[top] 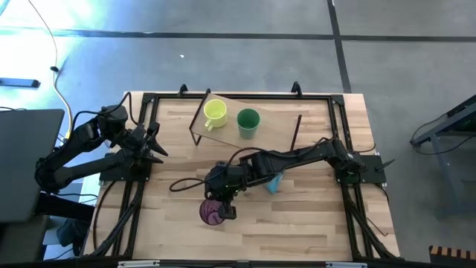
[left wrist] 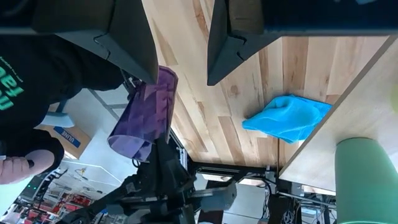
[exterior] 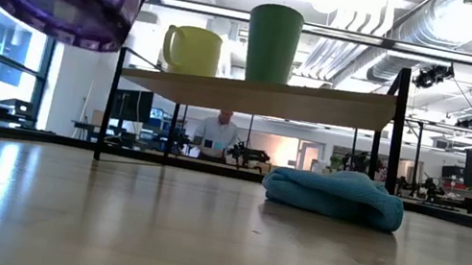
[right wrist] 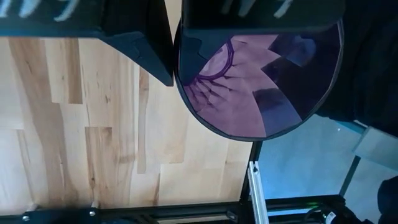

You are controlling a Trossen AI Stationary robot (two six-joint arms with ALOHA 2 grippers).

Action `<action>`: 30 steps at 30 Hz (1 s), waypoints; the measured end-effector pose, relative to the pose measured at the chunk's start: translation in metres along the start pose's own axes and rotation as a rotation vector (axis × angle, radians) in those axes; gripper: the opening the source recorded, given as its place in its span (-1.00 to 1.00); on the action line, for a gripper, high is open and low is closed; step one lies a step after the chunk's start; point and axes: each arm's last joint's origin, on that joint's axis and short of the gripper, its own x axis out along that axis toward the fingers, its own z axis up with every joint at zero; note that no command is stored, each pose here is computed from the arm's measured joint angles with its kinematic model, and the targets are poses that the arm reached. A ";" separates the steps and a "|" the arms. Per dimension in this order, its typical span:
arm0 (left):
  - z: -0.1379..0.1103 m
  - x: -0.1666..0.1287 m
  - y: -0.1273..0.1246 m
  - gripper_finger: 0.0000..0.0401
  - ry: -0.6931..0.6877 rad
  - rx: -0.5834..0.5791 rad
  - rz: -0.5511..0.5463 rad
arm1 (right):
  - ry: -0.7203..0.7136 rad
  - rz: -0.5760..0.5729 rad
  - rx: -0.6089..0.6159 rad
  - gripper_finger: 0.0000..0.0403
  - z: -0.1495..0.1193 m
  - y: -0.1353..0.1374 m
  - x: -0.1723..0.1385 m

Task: Stack small to large cups/mugs on shelf
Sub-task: Put the violet cup on the shelf

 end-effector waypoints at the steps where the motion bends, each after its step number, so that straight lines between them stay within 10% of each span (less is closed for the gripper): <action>1: 0.000 0.000 0.000 -0.37 0.000 0.001 0.000 | -0.001 -0.001 0.000 -1.00 0.000 0.000 -0.002; 30: 0.000 0.000 0.000 -0.37 -0.001 0.002 0.000 | -0.071 -0.121 0.030 -1.00 0.007 0.001 -0.086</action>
